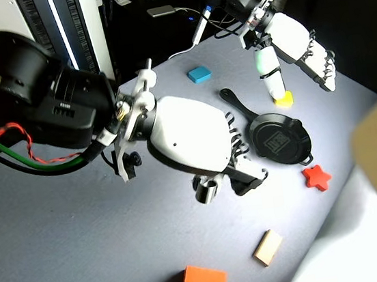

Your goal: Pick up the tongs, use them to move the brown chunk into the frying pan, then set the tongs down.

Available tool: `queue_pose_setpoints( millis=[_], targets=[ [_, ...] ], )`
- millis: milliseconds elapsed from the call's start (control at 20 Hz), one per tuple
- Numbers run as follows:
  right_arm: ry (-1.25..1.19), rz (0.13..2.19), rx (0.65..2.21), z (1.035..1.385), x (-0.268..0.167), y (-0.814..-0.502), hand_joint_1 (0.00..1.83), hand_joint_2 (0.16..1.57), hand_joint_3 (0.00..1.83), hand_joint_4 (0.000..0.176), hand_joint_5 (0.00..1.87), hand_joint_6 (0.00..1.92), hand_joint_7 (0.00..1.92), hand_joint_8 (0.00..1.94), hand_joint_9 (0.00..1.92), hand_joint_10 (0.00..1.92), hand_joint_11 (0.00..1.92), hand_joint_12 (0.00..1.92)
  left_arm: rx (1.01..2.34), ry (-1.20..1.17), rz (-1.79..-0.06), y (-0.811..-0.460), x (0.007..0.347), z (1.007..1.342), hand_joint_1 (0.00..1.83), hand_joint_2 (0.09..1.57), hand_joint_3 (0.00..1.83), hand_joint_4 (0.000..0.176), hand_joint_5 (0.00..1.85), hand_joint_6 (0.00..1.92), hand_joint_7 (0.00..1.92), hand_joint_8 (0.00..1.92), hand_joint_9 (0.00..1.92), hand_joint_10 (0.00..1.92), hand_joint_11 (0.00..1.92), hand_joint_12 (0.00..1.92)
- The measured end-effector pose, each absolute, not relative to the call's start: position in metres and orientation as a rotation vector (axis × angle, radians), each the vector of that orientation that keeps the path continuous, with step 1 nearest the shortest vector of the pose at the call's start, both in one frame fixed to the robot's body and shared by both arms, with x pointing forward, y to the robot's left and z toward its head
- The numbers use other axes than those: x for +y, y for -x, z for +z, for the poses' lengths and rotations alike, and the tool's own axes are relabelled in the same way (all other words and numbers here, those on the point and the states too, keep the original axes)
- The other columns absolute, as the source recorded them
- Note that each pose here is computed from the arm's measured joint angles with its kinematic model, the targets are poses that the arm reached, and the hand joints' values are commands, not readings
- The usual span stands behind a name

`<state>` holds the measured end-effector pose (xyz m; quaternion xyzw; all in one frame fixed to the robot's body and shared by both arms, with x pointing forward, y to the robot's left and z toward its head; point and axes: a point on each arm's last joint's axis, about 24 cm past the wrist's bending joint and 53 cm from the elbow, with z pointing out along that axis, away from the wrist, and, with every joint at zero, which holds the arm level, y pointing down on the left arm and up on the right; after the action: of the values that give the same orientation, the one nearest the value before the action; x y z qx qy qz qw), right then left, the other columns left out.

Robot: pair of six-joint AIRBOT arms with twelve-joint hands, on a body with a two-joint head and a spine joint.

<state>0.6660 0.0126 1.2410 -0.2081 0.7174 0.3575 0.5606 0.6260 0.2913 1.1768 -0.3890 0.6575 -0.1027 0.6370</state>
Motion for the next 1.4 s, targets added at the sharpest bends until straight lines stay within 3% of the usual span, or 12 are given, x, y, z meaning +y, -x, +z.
queue_pose_setpoints(
  millis=[850, 1150, 1300, 1400],
  targets=[
    [0.221, 0.891, 1.679, 1.258, 0.024, -0.652, 1.08, 1.18, 0.00, 0.000, 0.80, 0.04, 0.85, 0.00, 0.65, 0.38, 0.18, 1.43, 1.493, 0.905, -0.224, -0.628, 0.301, 1.171, 0.00, 1.18, 0.00, 0.000, 0.06, 0.01, 0.08, 0.01, 0.07, 0.00, 0.00, 0.22],
    [0.174, 0.924, 1.744, 1.241, 0.031, -0.638, 1.07, 1.18, 0.00, 0.000, 0.78, 0.03, 0.84, 0.00, 0.64, 0.37, 0.17, 1.43, 1.494, 0.905, -0.226, -0.629, 0.301, 1.171, 0.00, 1.18, 0.00, 0.000, 0.05, 0.00, 0.07, 0.00, 0.05, 0.00, 0.00, 0.13],
    [0.148, 0.913, 1.756, 1.236, 0.028, -0.639, 1.07, 1.18, 0.00, 0.000, 0.78, 0.03, 0.84, 0.00, 0.64, 0.37, 0.17, 1.42, 1.495, 0.904, -0.224, -0.628, 0.302, 1.170, 0.00, 1.19, 0.00, 0.000, 0.07, 0.00, 0.09, 0.00, 0.07, 0.00, 0.00, 0.22],
    [0.138, 0.900, 1.767, 1.230, 0.026, -0.639, 1.06, 1.19, 0.00, 0.000, 0.78, 0.03, 0.83, 0.00, 0.63, 0.37, 0.15, 1.43, 1.497, 0.907, -0.223, -0.628, 0.302, 1.168, 0.00, 1.19, 0.00, 0.000, 0.05, 0.00, 0.06, 0.00, 0.04, 0.00, 0.00, 0.12]
  ],
)
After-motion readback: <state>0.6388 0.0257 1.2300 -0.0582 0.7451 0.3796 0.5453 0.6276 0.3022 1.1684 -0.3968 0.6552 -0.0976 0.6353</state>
